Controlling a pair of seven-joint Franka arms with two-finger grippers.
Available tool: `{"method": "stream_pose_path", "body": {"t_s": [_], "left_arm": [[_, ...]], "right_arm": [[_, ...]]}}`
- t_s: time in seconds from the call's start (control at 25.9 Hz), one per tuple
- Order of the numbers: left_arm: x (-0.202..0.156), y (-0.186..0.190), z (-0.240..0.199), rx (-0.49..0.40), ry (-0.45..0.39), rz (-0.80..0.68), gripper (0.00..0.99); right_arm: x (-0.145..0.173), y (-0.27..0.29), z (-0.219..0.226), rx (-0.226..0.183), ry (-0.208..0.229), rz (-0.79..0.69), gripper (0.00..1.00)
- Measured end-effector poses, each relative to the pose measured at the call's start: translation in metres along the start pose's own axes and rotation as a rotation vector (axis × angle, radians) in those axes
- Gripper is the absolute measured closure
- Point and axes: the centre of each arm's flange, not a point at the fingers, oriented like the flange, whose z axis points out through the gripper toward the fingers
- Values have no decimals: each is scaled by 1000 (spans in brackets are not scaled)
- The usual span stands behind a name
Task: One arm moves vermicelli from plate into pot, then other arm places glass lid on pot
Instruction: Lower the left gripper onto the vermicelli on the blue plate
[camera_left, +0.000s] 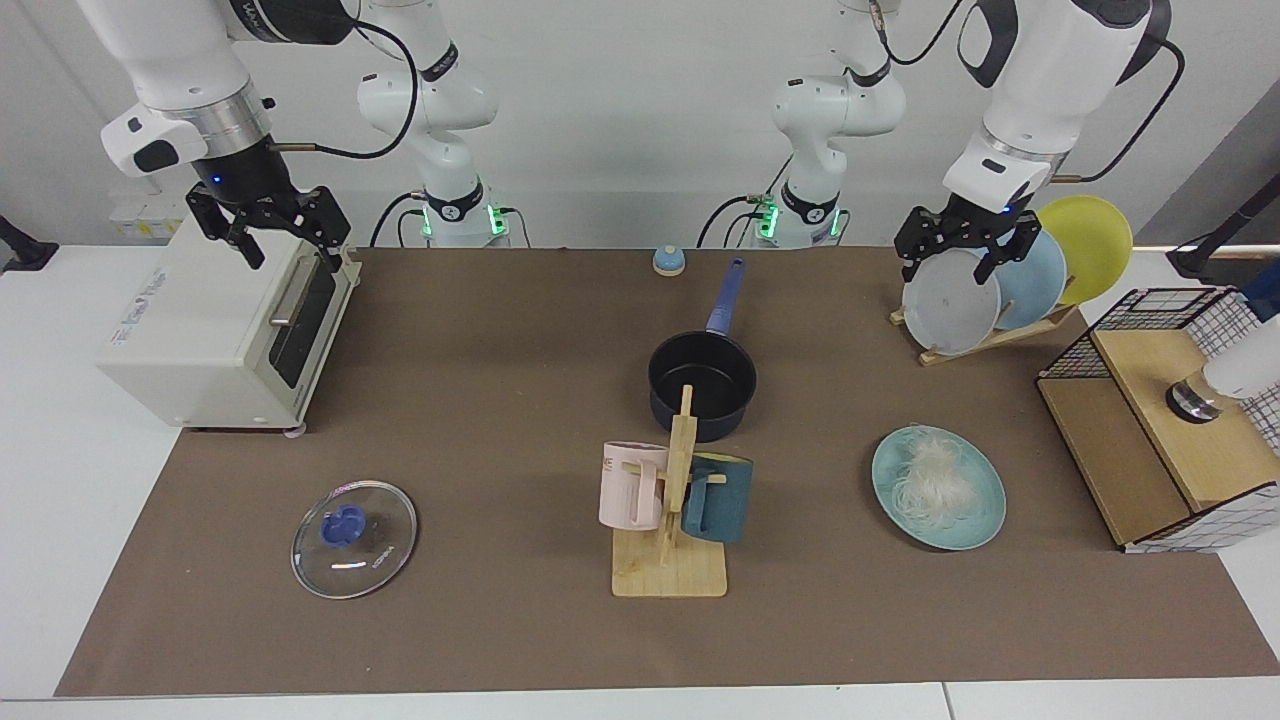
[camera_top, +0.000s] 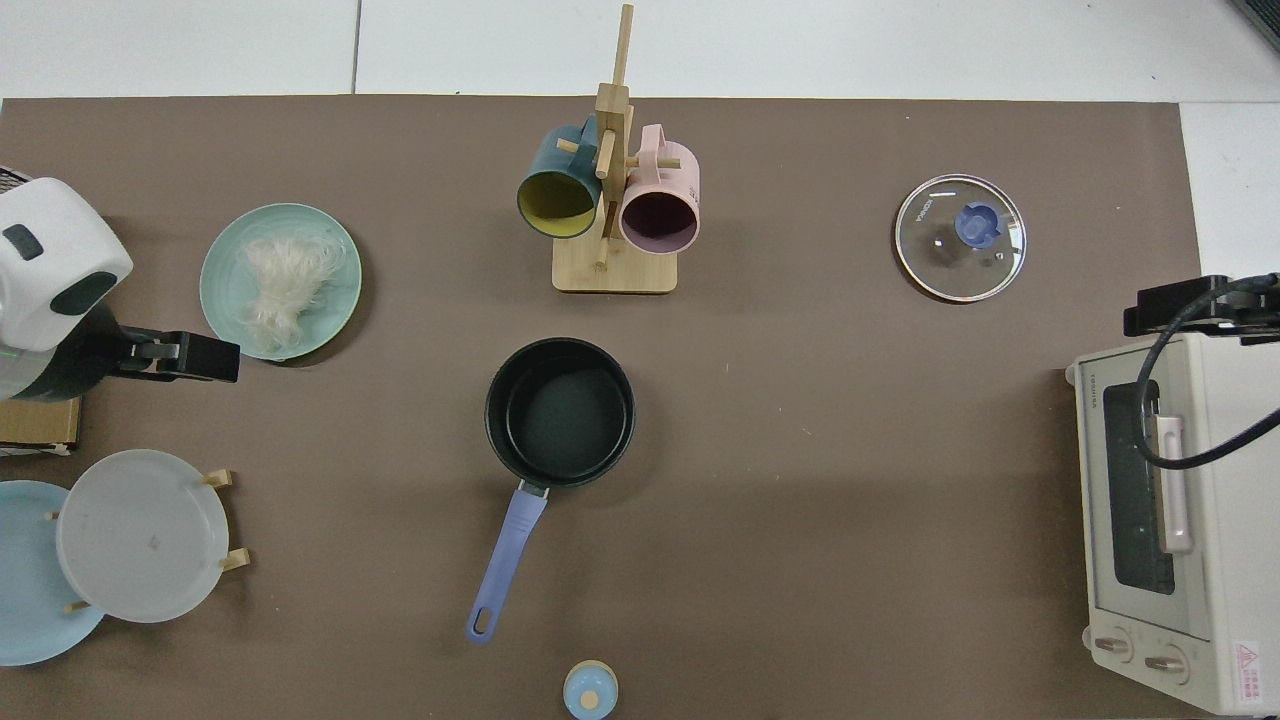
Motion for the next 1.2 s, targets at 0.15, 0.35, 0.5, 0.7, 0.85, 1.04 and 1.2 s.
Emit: {"method": "stream_pose_path", "body": {"t_s": [0.15, 0.35, 0.5, 0.7, 0.85, 1.04, 1.2], "left_arm": [[0, 0, 0, 0, 0, 0, 0], [0, 0, 0, 0, 4, 0, 0], [1, 0, -1, -1, 9, 0, 0], [6, -1, 1, -6, 16, -11, 0], [22, -7, -2, -7, 24, -19, 0], [51, -15, 6, -8, 24, -28, 0], [67, -20, 23, -9, 13, -31, 0]], "right_arm": [[0, 0, 0, 0, 0, 0, 0], [0, 0, 0, 0, 0, 0, 0], [0, 0, 0, 0, 0, 0, 0], [0, 4, 0, -1, -2, 8, 0], [0, 11, 0, -2, -2, 20, 0], [0, 6, 0, -1, -2, 11, 0], [0, 0, 0, 0, -3, 1, 0]]}}
